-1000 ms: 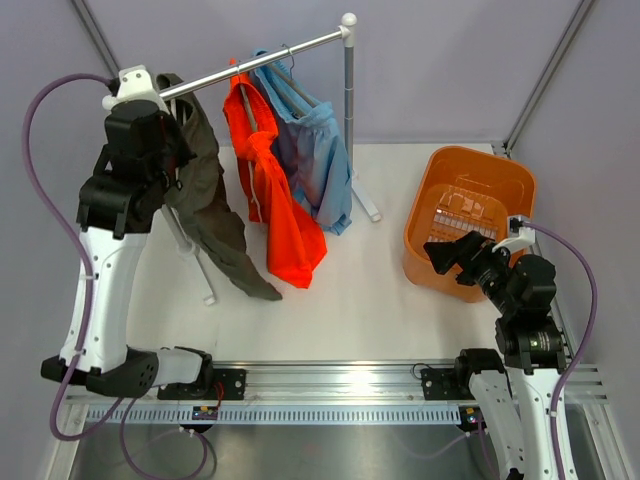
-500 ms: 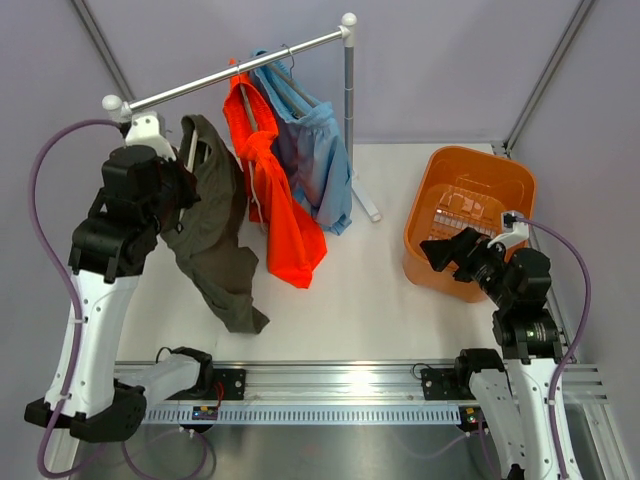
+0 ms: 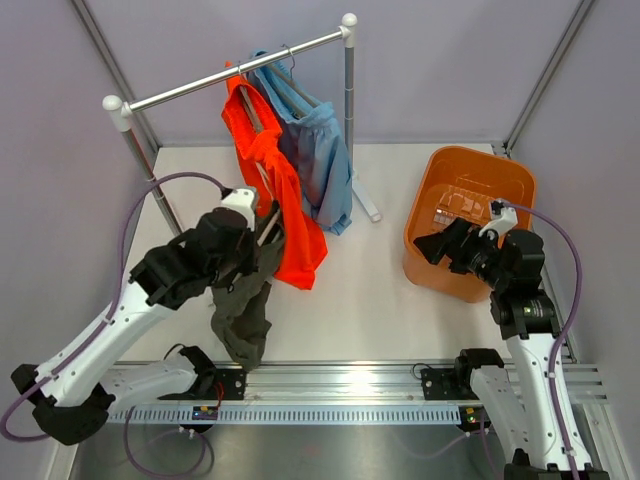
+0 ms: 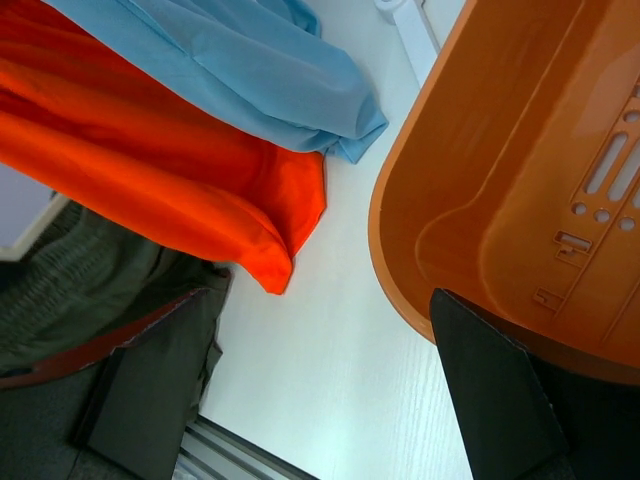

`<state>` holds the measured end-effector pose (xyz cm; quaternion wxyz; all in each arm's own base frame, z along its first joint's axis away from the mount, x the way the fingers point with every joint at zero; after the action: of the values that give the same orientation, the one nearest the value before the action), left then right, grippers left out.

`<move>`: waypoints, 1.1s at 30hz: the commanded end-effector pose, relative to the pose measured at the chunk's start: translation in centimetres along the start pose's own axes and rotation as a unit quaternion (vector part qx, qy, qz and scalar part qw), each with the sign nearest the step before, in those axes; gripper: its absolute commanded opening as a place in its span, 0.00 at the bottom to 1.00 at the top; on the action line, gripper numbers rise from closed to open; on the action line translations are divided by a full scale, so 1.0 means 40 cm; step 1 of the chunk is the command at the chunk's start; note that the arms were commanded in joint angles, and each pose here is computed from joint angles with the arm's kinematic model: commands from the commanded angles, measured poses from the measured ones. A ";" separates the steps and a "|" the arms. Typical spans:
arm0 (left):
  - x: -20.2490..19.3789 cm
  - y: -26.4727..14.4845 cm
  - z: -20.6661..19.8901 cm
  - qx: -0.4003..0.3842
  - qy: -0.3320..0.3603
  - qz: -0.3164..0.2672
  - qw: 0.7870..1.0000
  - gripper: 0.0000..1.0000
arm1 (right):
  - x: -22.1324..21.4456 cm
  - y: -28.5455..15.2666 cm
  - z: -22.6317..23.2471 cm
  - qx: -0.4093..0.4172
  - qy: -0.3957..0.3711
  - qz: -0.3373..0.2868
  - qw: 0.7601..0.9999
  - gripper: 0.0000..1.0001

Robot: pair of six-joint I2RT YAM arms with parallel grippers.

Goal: Remove the shorts from the hanger

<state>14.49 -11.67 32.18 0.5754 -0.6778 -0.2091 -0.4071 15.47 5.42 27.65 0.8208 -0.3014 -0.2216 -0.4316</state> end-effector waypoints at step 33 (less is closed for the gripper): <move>0.091 -0.044 -0.364 -0.115 0.196 -0.054 0.972 0.00 | -0.028 0.104 0.206 0.040 -0.078 0.091 0.992 0.94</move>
<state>10.18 -24.75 33.76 0.5405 -0.6218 -0.0353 -0.5656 16.83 12.82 30.04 0.8532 -0.3409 -0.2596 -0.2975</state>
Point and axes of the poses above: each gripper's point midway between its finger pads, its own y axis out along the fingers, its own z axis along the line the jaws close on, x = y × z, the point moved 10 cm from there along -y, back along the fingers, and after that the axes turned 9 degrees about y, right-handed, at the moved point
